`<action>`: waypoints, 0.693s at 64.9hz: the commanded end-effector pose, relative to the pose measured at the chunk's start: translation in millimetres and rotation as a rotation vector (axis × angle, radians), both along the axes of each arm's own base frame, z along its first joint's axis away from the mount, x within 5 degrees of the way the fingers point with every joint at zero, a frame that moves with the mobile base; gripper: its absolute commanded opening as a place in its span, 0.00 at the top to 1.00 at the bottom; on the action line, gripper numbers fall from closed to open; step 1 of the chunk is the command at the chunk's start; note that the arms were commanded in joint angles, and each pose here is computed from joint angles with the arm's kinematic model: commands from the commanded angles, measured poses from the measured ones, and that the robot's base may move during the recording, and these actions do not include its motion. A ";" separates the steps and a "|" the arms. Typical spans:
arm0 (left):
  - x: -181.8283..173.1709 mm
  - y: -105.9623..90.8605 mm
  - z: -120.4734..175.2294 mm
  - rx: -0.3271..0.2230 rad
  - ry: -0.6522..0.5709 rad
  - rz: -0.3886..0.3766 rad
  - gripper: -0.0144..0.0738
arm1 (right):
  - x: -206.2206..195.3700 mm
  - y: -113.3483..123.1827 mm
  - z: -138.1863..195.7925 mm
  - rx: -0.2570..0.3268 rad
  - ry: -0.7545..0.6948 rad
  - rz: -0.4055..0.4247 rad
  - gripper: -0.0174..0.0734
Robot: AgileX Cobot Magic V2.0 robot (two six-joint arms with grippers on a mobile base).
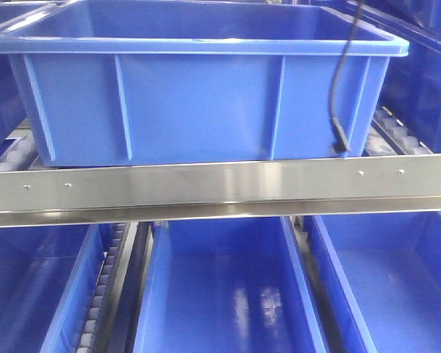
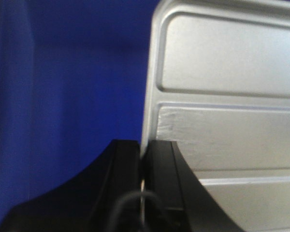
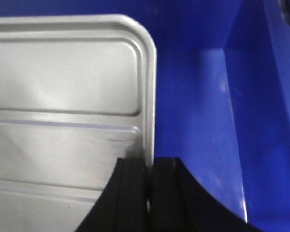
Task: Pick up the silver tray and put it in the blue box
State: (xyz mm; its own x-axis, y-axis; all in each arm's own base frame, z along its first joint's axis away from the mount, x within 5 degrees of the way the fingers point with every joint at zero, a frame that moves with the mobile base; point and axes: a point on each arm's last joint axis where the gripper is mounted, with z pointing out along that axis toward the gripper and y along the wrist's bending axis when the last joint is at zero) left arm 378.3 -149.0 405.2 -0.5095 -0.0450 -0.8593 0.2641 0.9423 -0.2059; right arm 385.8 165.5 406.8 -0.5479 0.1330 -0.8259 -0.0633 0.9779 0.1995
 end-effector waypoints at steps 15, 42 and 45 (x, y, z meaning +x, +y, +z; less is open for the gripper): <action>33.8 -1.7 7.9 -0.166 -0.196 0.035 0.84 | 39.3 5.5 14.3 0.144 -0.313 0.073 0.75; 42.1 -3.7 -6.6 -0.123 -0.170 0.034 0.84 | 42.4 4.8 9.7 0.123 -0.309 0.070 0.74; 42.4 -2.5 -7.1 -0.084 -0.180 0.033 0.82 | 42.4 4.8 9.7 0.123 -0.309 0.070 0.74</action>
